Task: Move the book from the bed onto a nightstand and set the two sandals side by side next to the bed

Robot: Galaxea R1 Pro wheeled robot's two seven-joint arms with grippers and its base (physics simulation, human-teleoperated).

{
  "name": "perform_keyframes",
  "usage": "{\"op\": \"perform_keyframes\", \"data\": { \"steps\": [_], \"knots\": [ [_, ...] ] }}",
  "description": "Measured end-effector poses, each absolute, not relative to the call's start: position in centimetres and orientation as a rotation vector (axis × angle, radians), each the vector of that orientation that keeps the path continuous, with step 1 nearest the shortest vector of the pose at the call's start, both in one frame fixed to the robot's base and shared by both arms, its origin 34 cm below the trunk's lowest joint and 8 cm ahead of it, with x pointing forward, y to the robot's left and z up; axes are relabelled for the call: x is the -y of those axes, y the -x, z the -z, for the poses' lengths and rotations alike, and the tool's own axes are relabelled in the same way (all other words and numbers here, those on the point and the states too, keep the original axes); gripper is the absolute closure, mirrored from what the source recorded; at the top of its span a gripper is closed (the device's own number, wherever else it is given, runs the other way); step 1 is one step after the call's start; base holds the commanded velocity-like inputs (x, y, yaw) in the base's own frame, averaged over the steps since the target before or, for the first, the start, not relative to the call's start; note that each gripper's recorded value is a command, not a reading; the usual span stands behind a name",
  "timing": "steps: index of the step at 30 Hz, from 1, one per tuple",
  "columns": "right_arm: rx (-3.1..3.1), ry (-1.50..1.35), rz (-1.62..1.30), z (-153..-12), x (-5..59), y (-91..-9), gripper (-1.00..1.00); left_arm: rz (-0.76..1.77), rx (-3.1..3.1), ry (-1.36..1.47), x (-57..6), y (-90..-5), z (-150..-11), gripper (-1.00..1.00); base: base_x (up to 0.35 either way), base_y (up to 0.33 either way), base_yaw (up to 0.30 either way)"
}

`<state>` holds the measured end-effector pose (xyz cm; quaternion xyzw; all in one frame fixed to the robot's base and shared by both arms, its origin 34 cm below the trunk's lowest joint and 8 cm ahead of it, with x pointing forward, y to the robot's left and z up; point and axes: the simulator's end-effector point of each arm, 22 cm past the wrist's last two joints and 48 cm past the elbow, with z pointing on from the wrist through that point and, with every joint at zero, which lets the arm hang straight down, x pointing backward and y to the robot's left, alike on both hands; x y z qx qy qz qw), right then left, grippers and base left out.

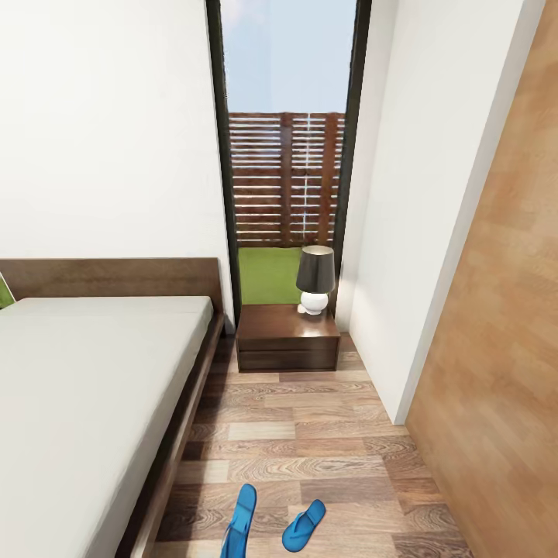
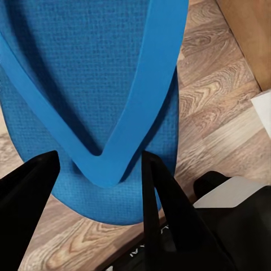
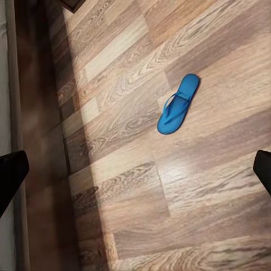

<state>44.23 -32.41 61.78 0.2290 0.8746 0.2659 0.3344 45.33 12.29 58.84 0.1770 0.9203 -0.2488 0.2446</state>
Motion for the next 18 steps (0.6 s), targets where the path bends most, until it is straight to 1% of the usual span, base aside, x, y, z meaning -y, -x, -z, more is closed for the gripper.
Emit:
{"op": "perform_keyframes", "data": {
  "steps": [18],
  "knots": [
    [-2.282,-0.597,-0.696,-59.4,32.4,-44.3,-1.0,0.692,-2.509,-0.484,-11.4,-45.3,-56.5,1.0,0.0,0.0,0.0]
  ]
}}
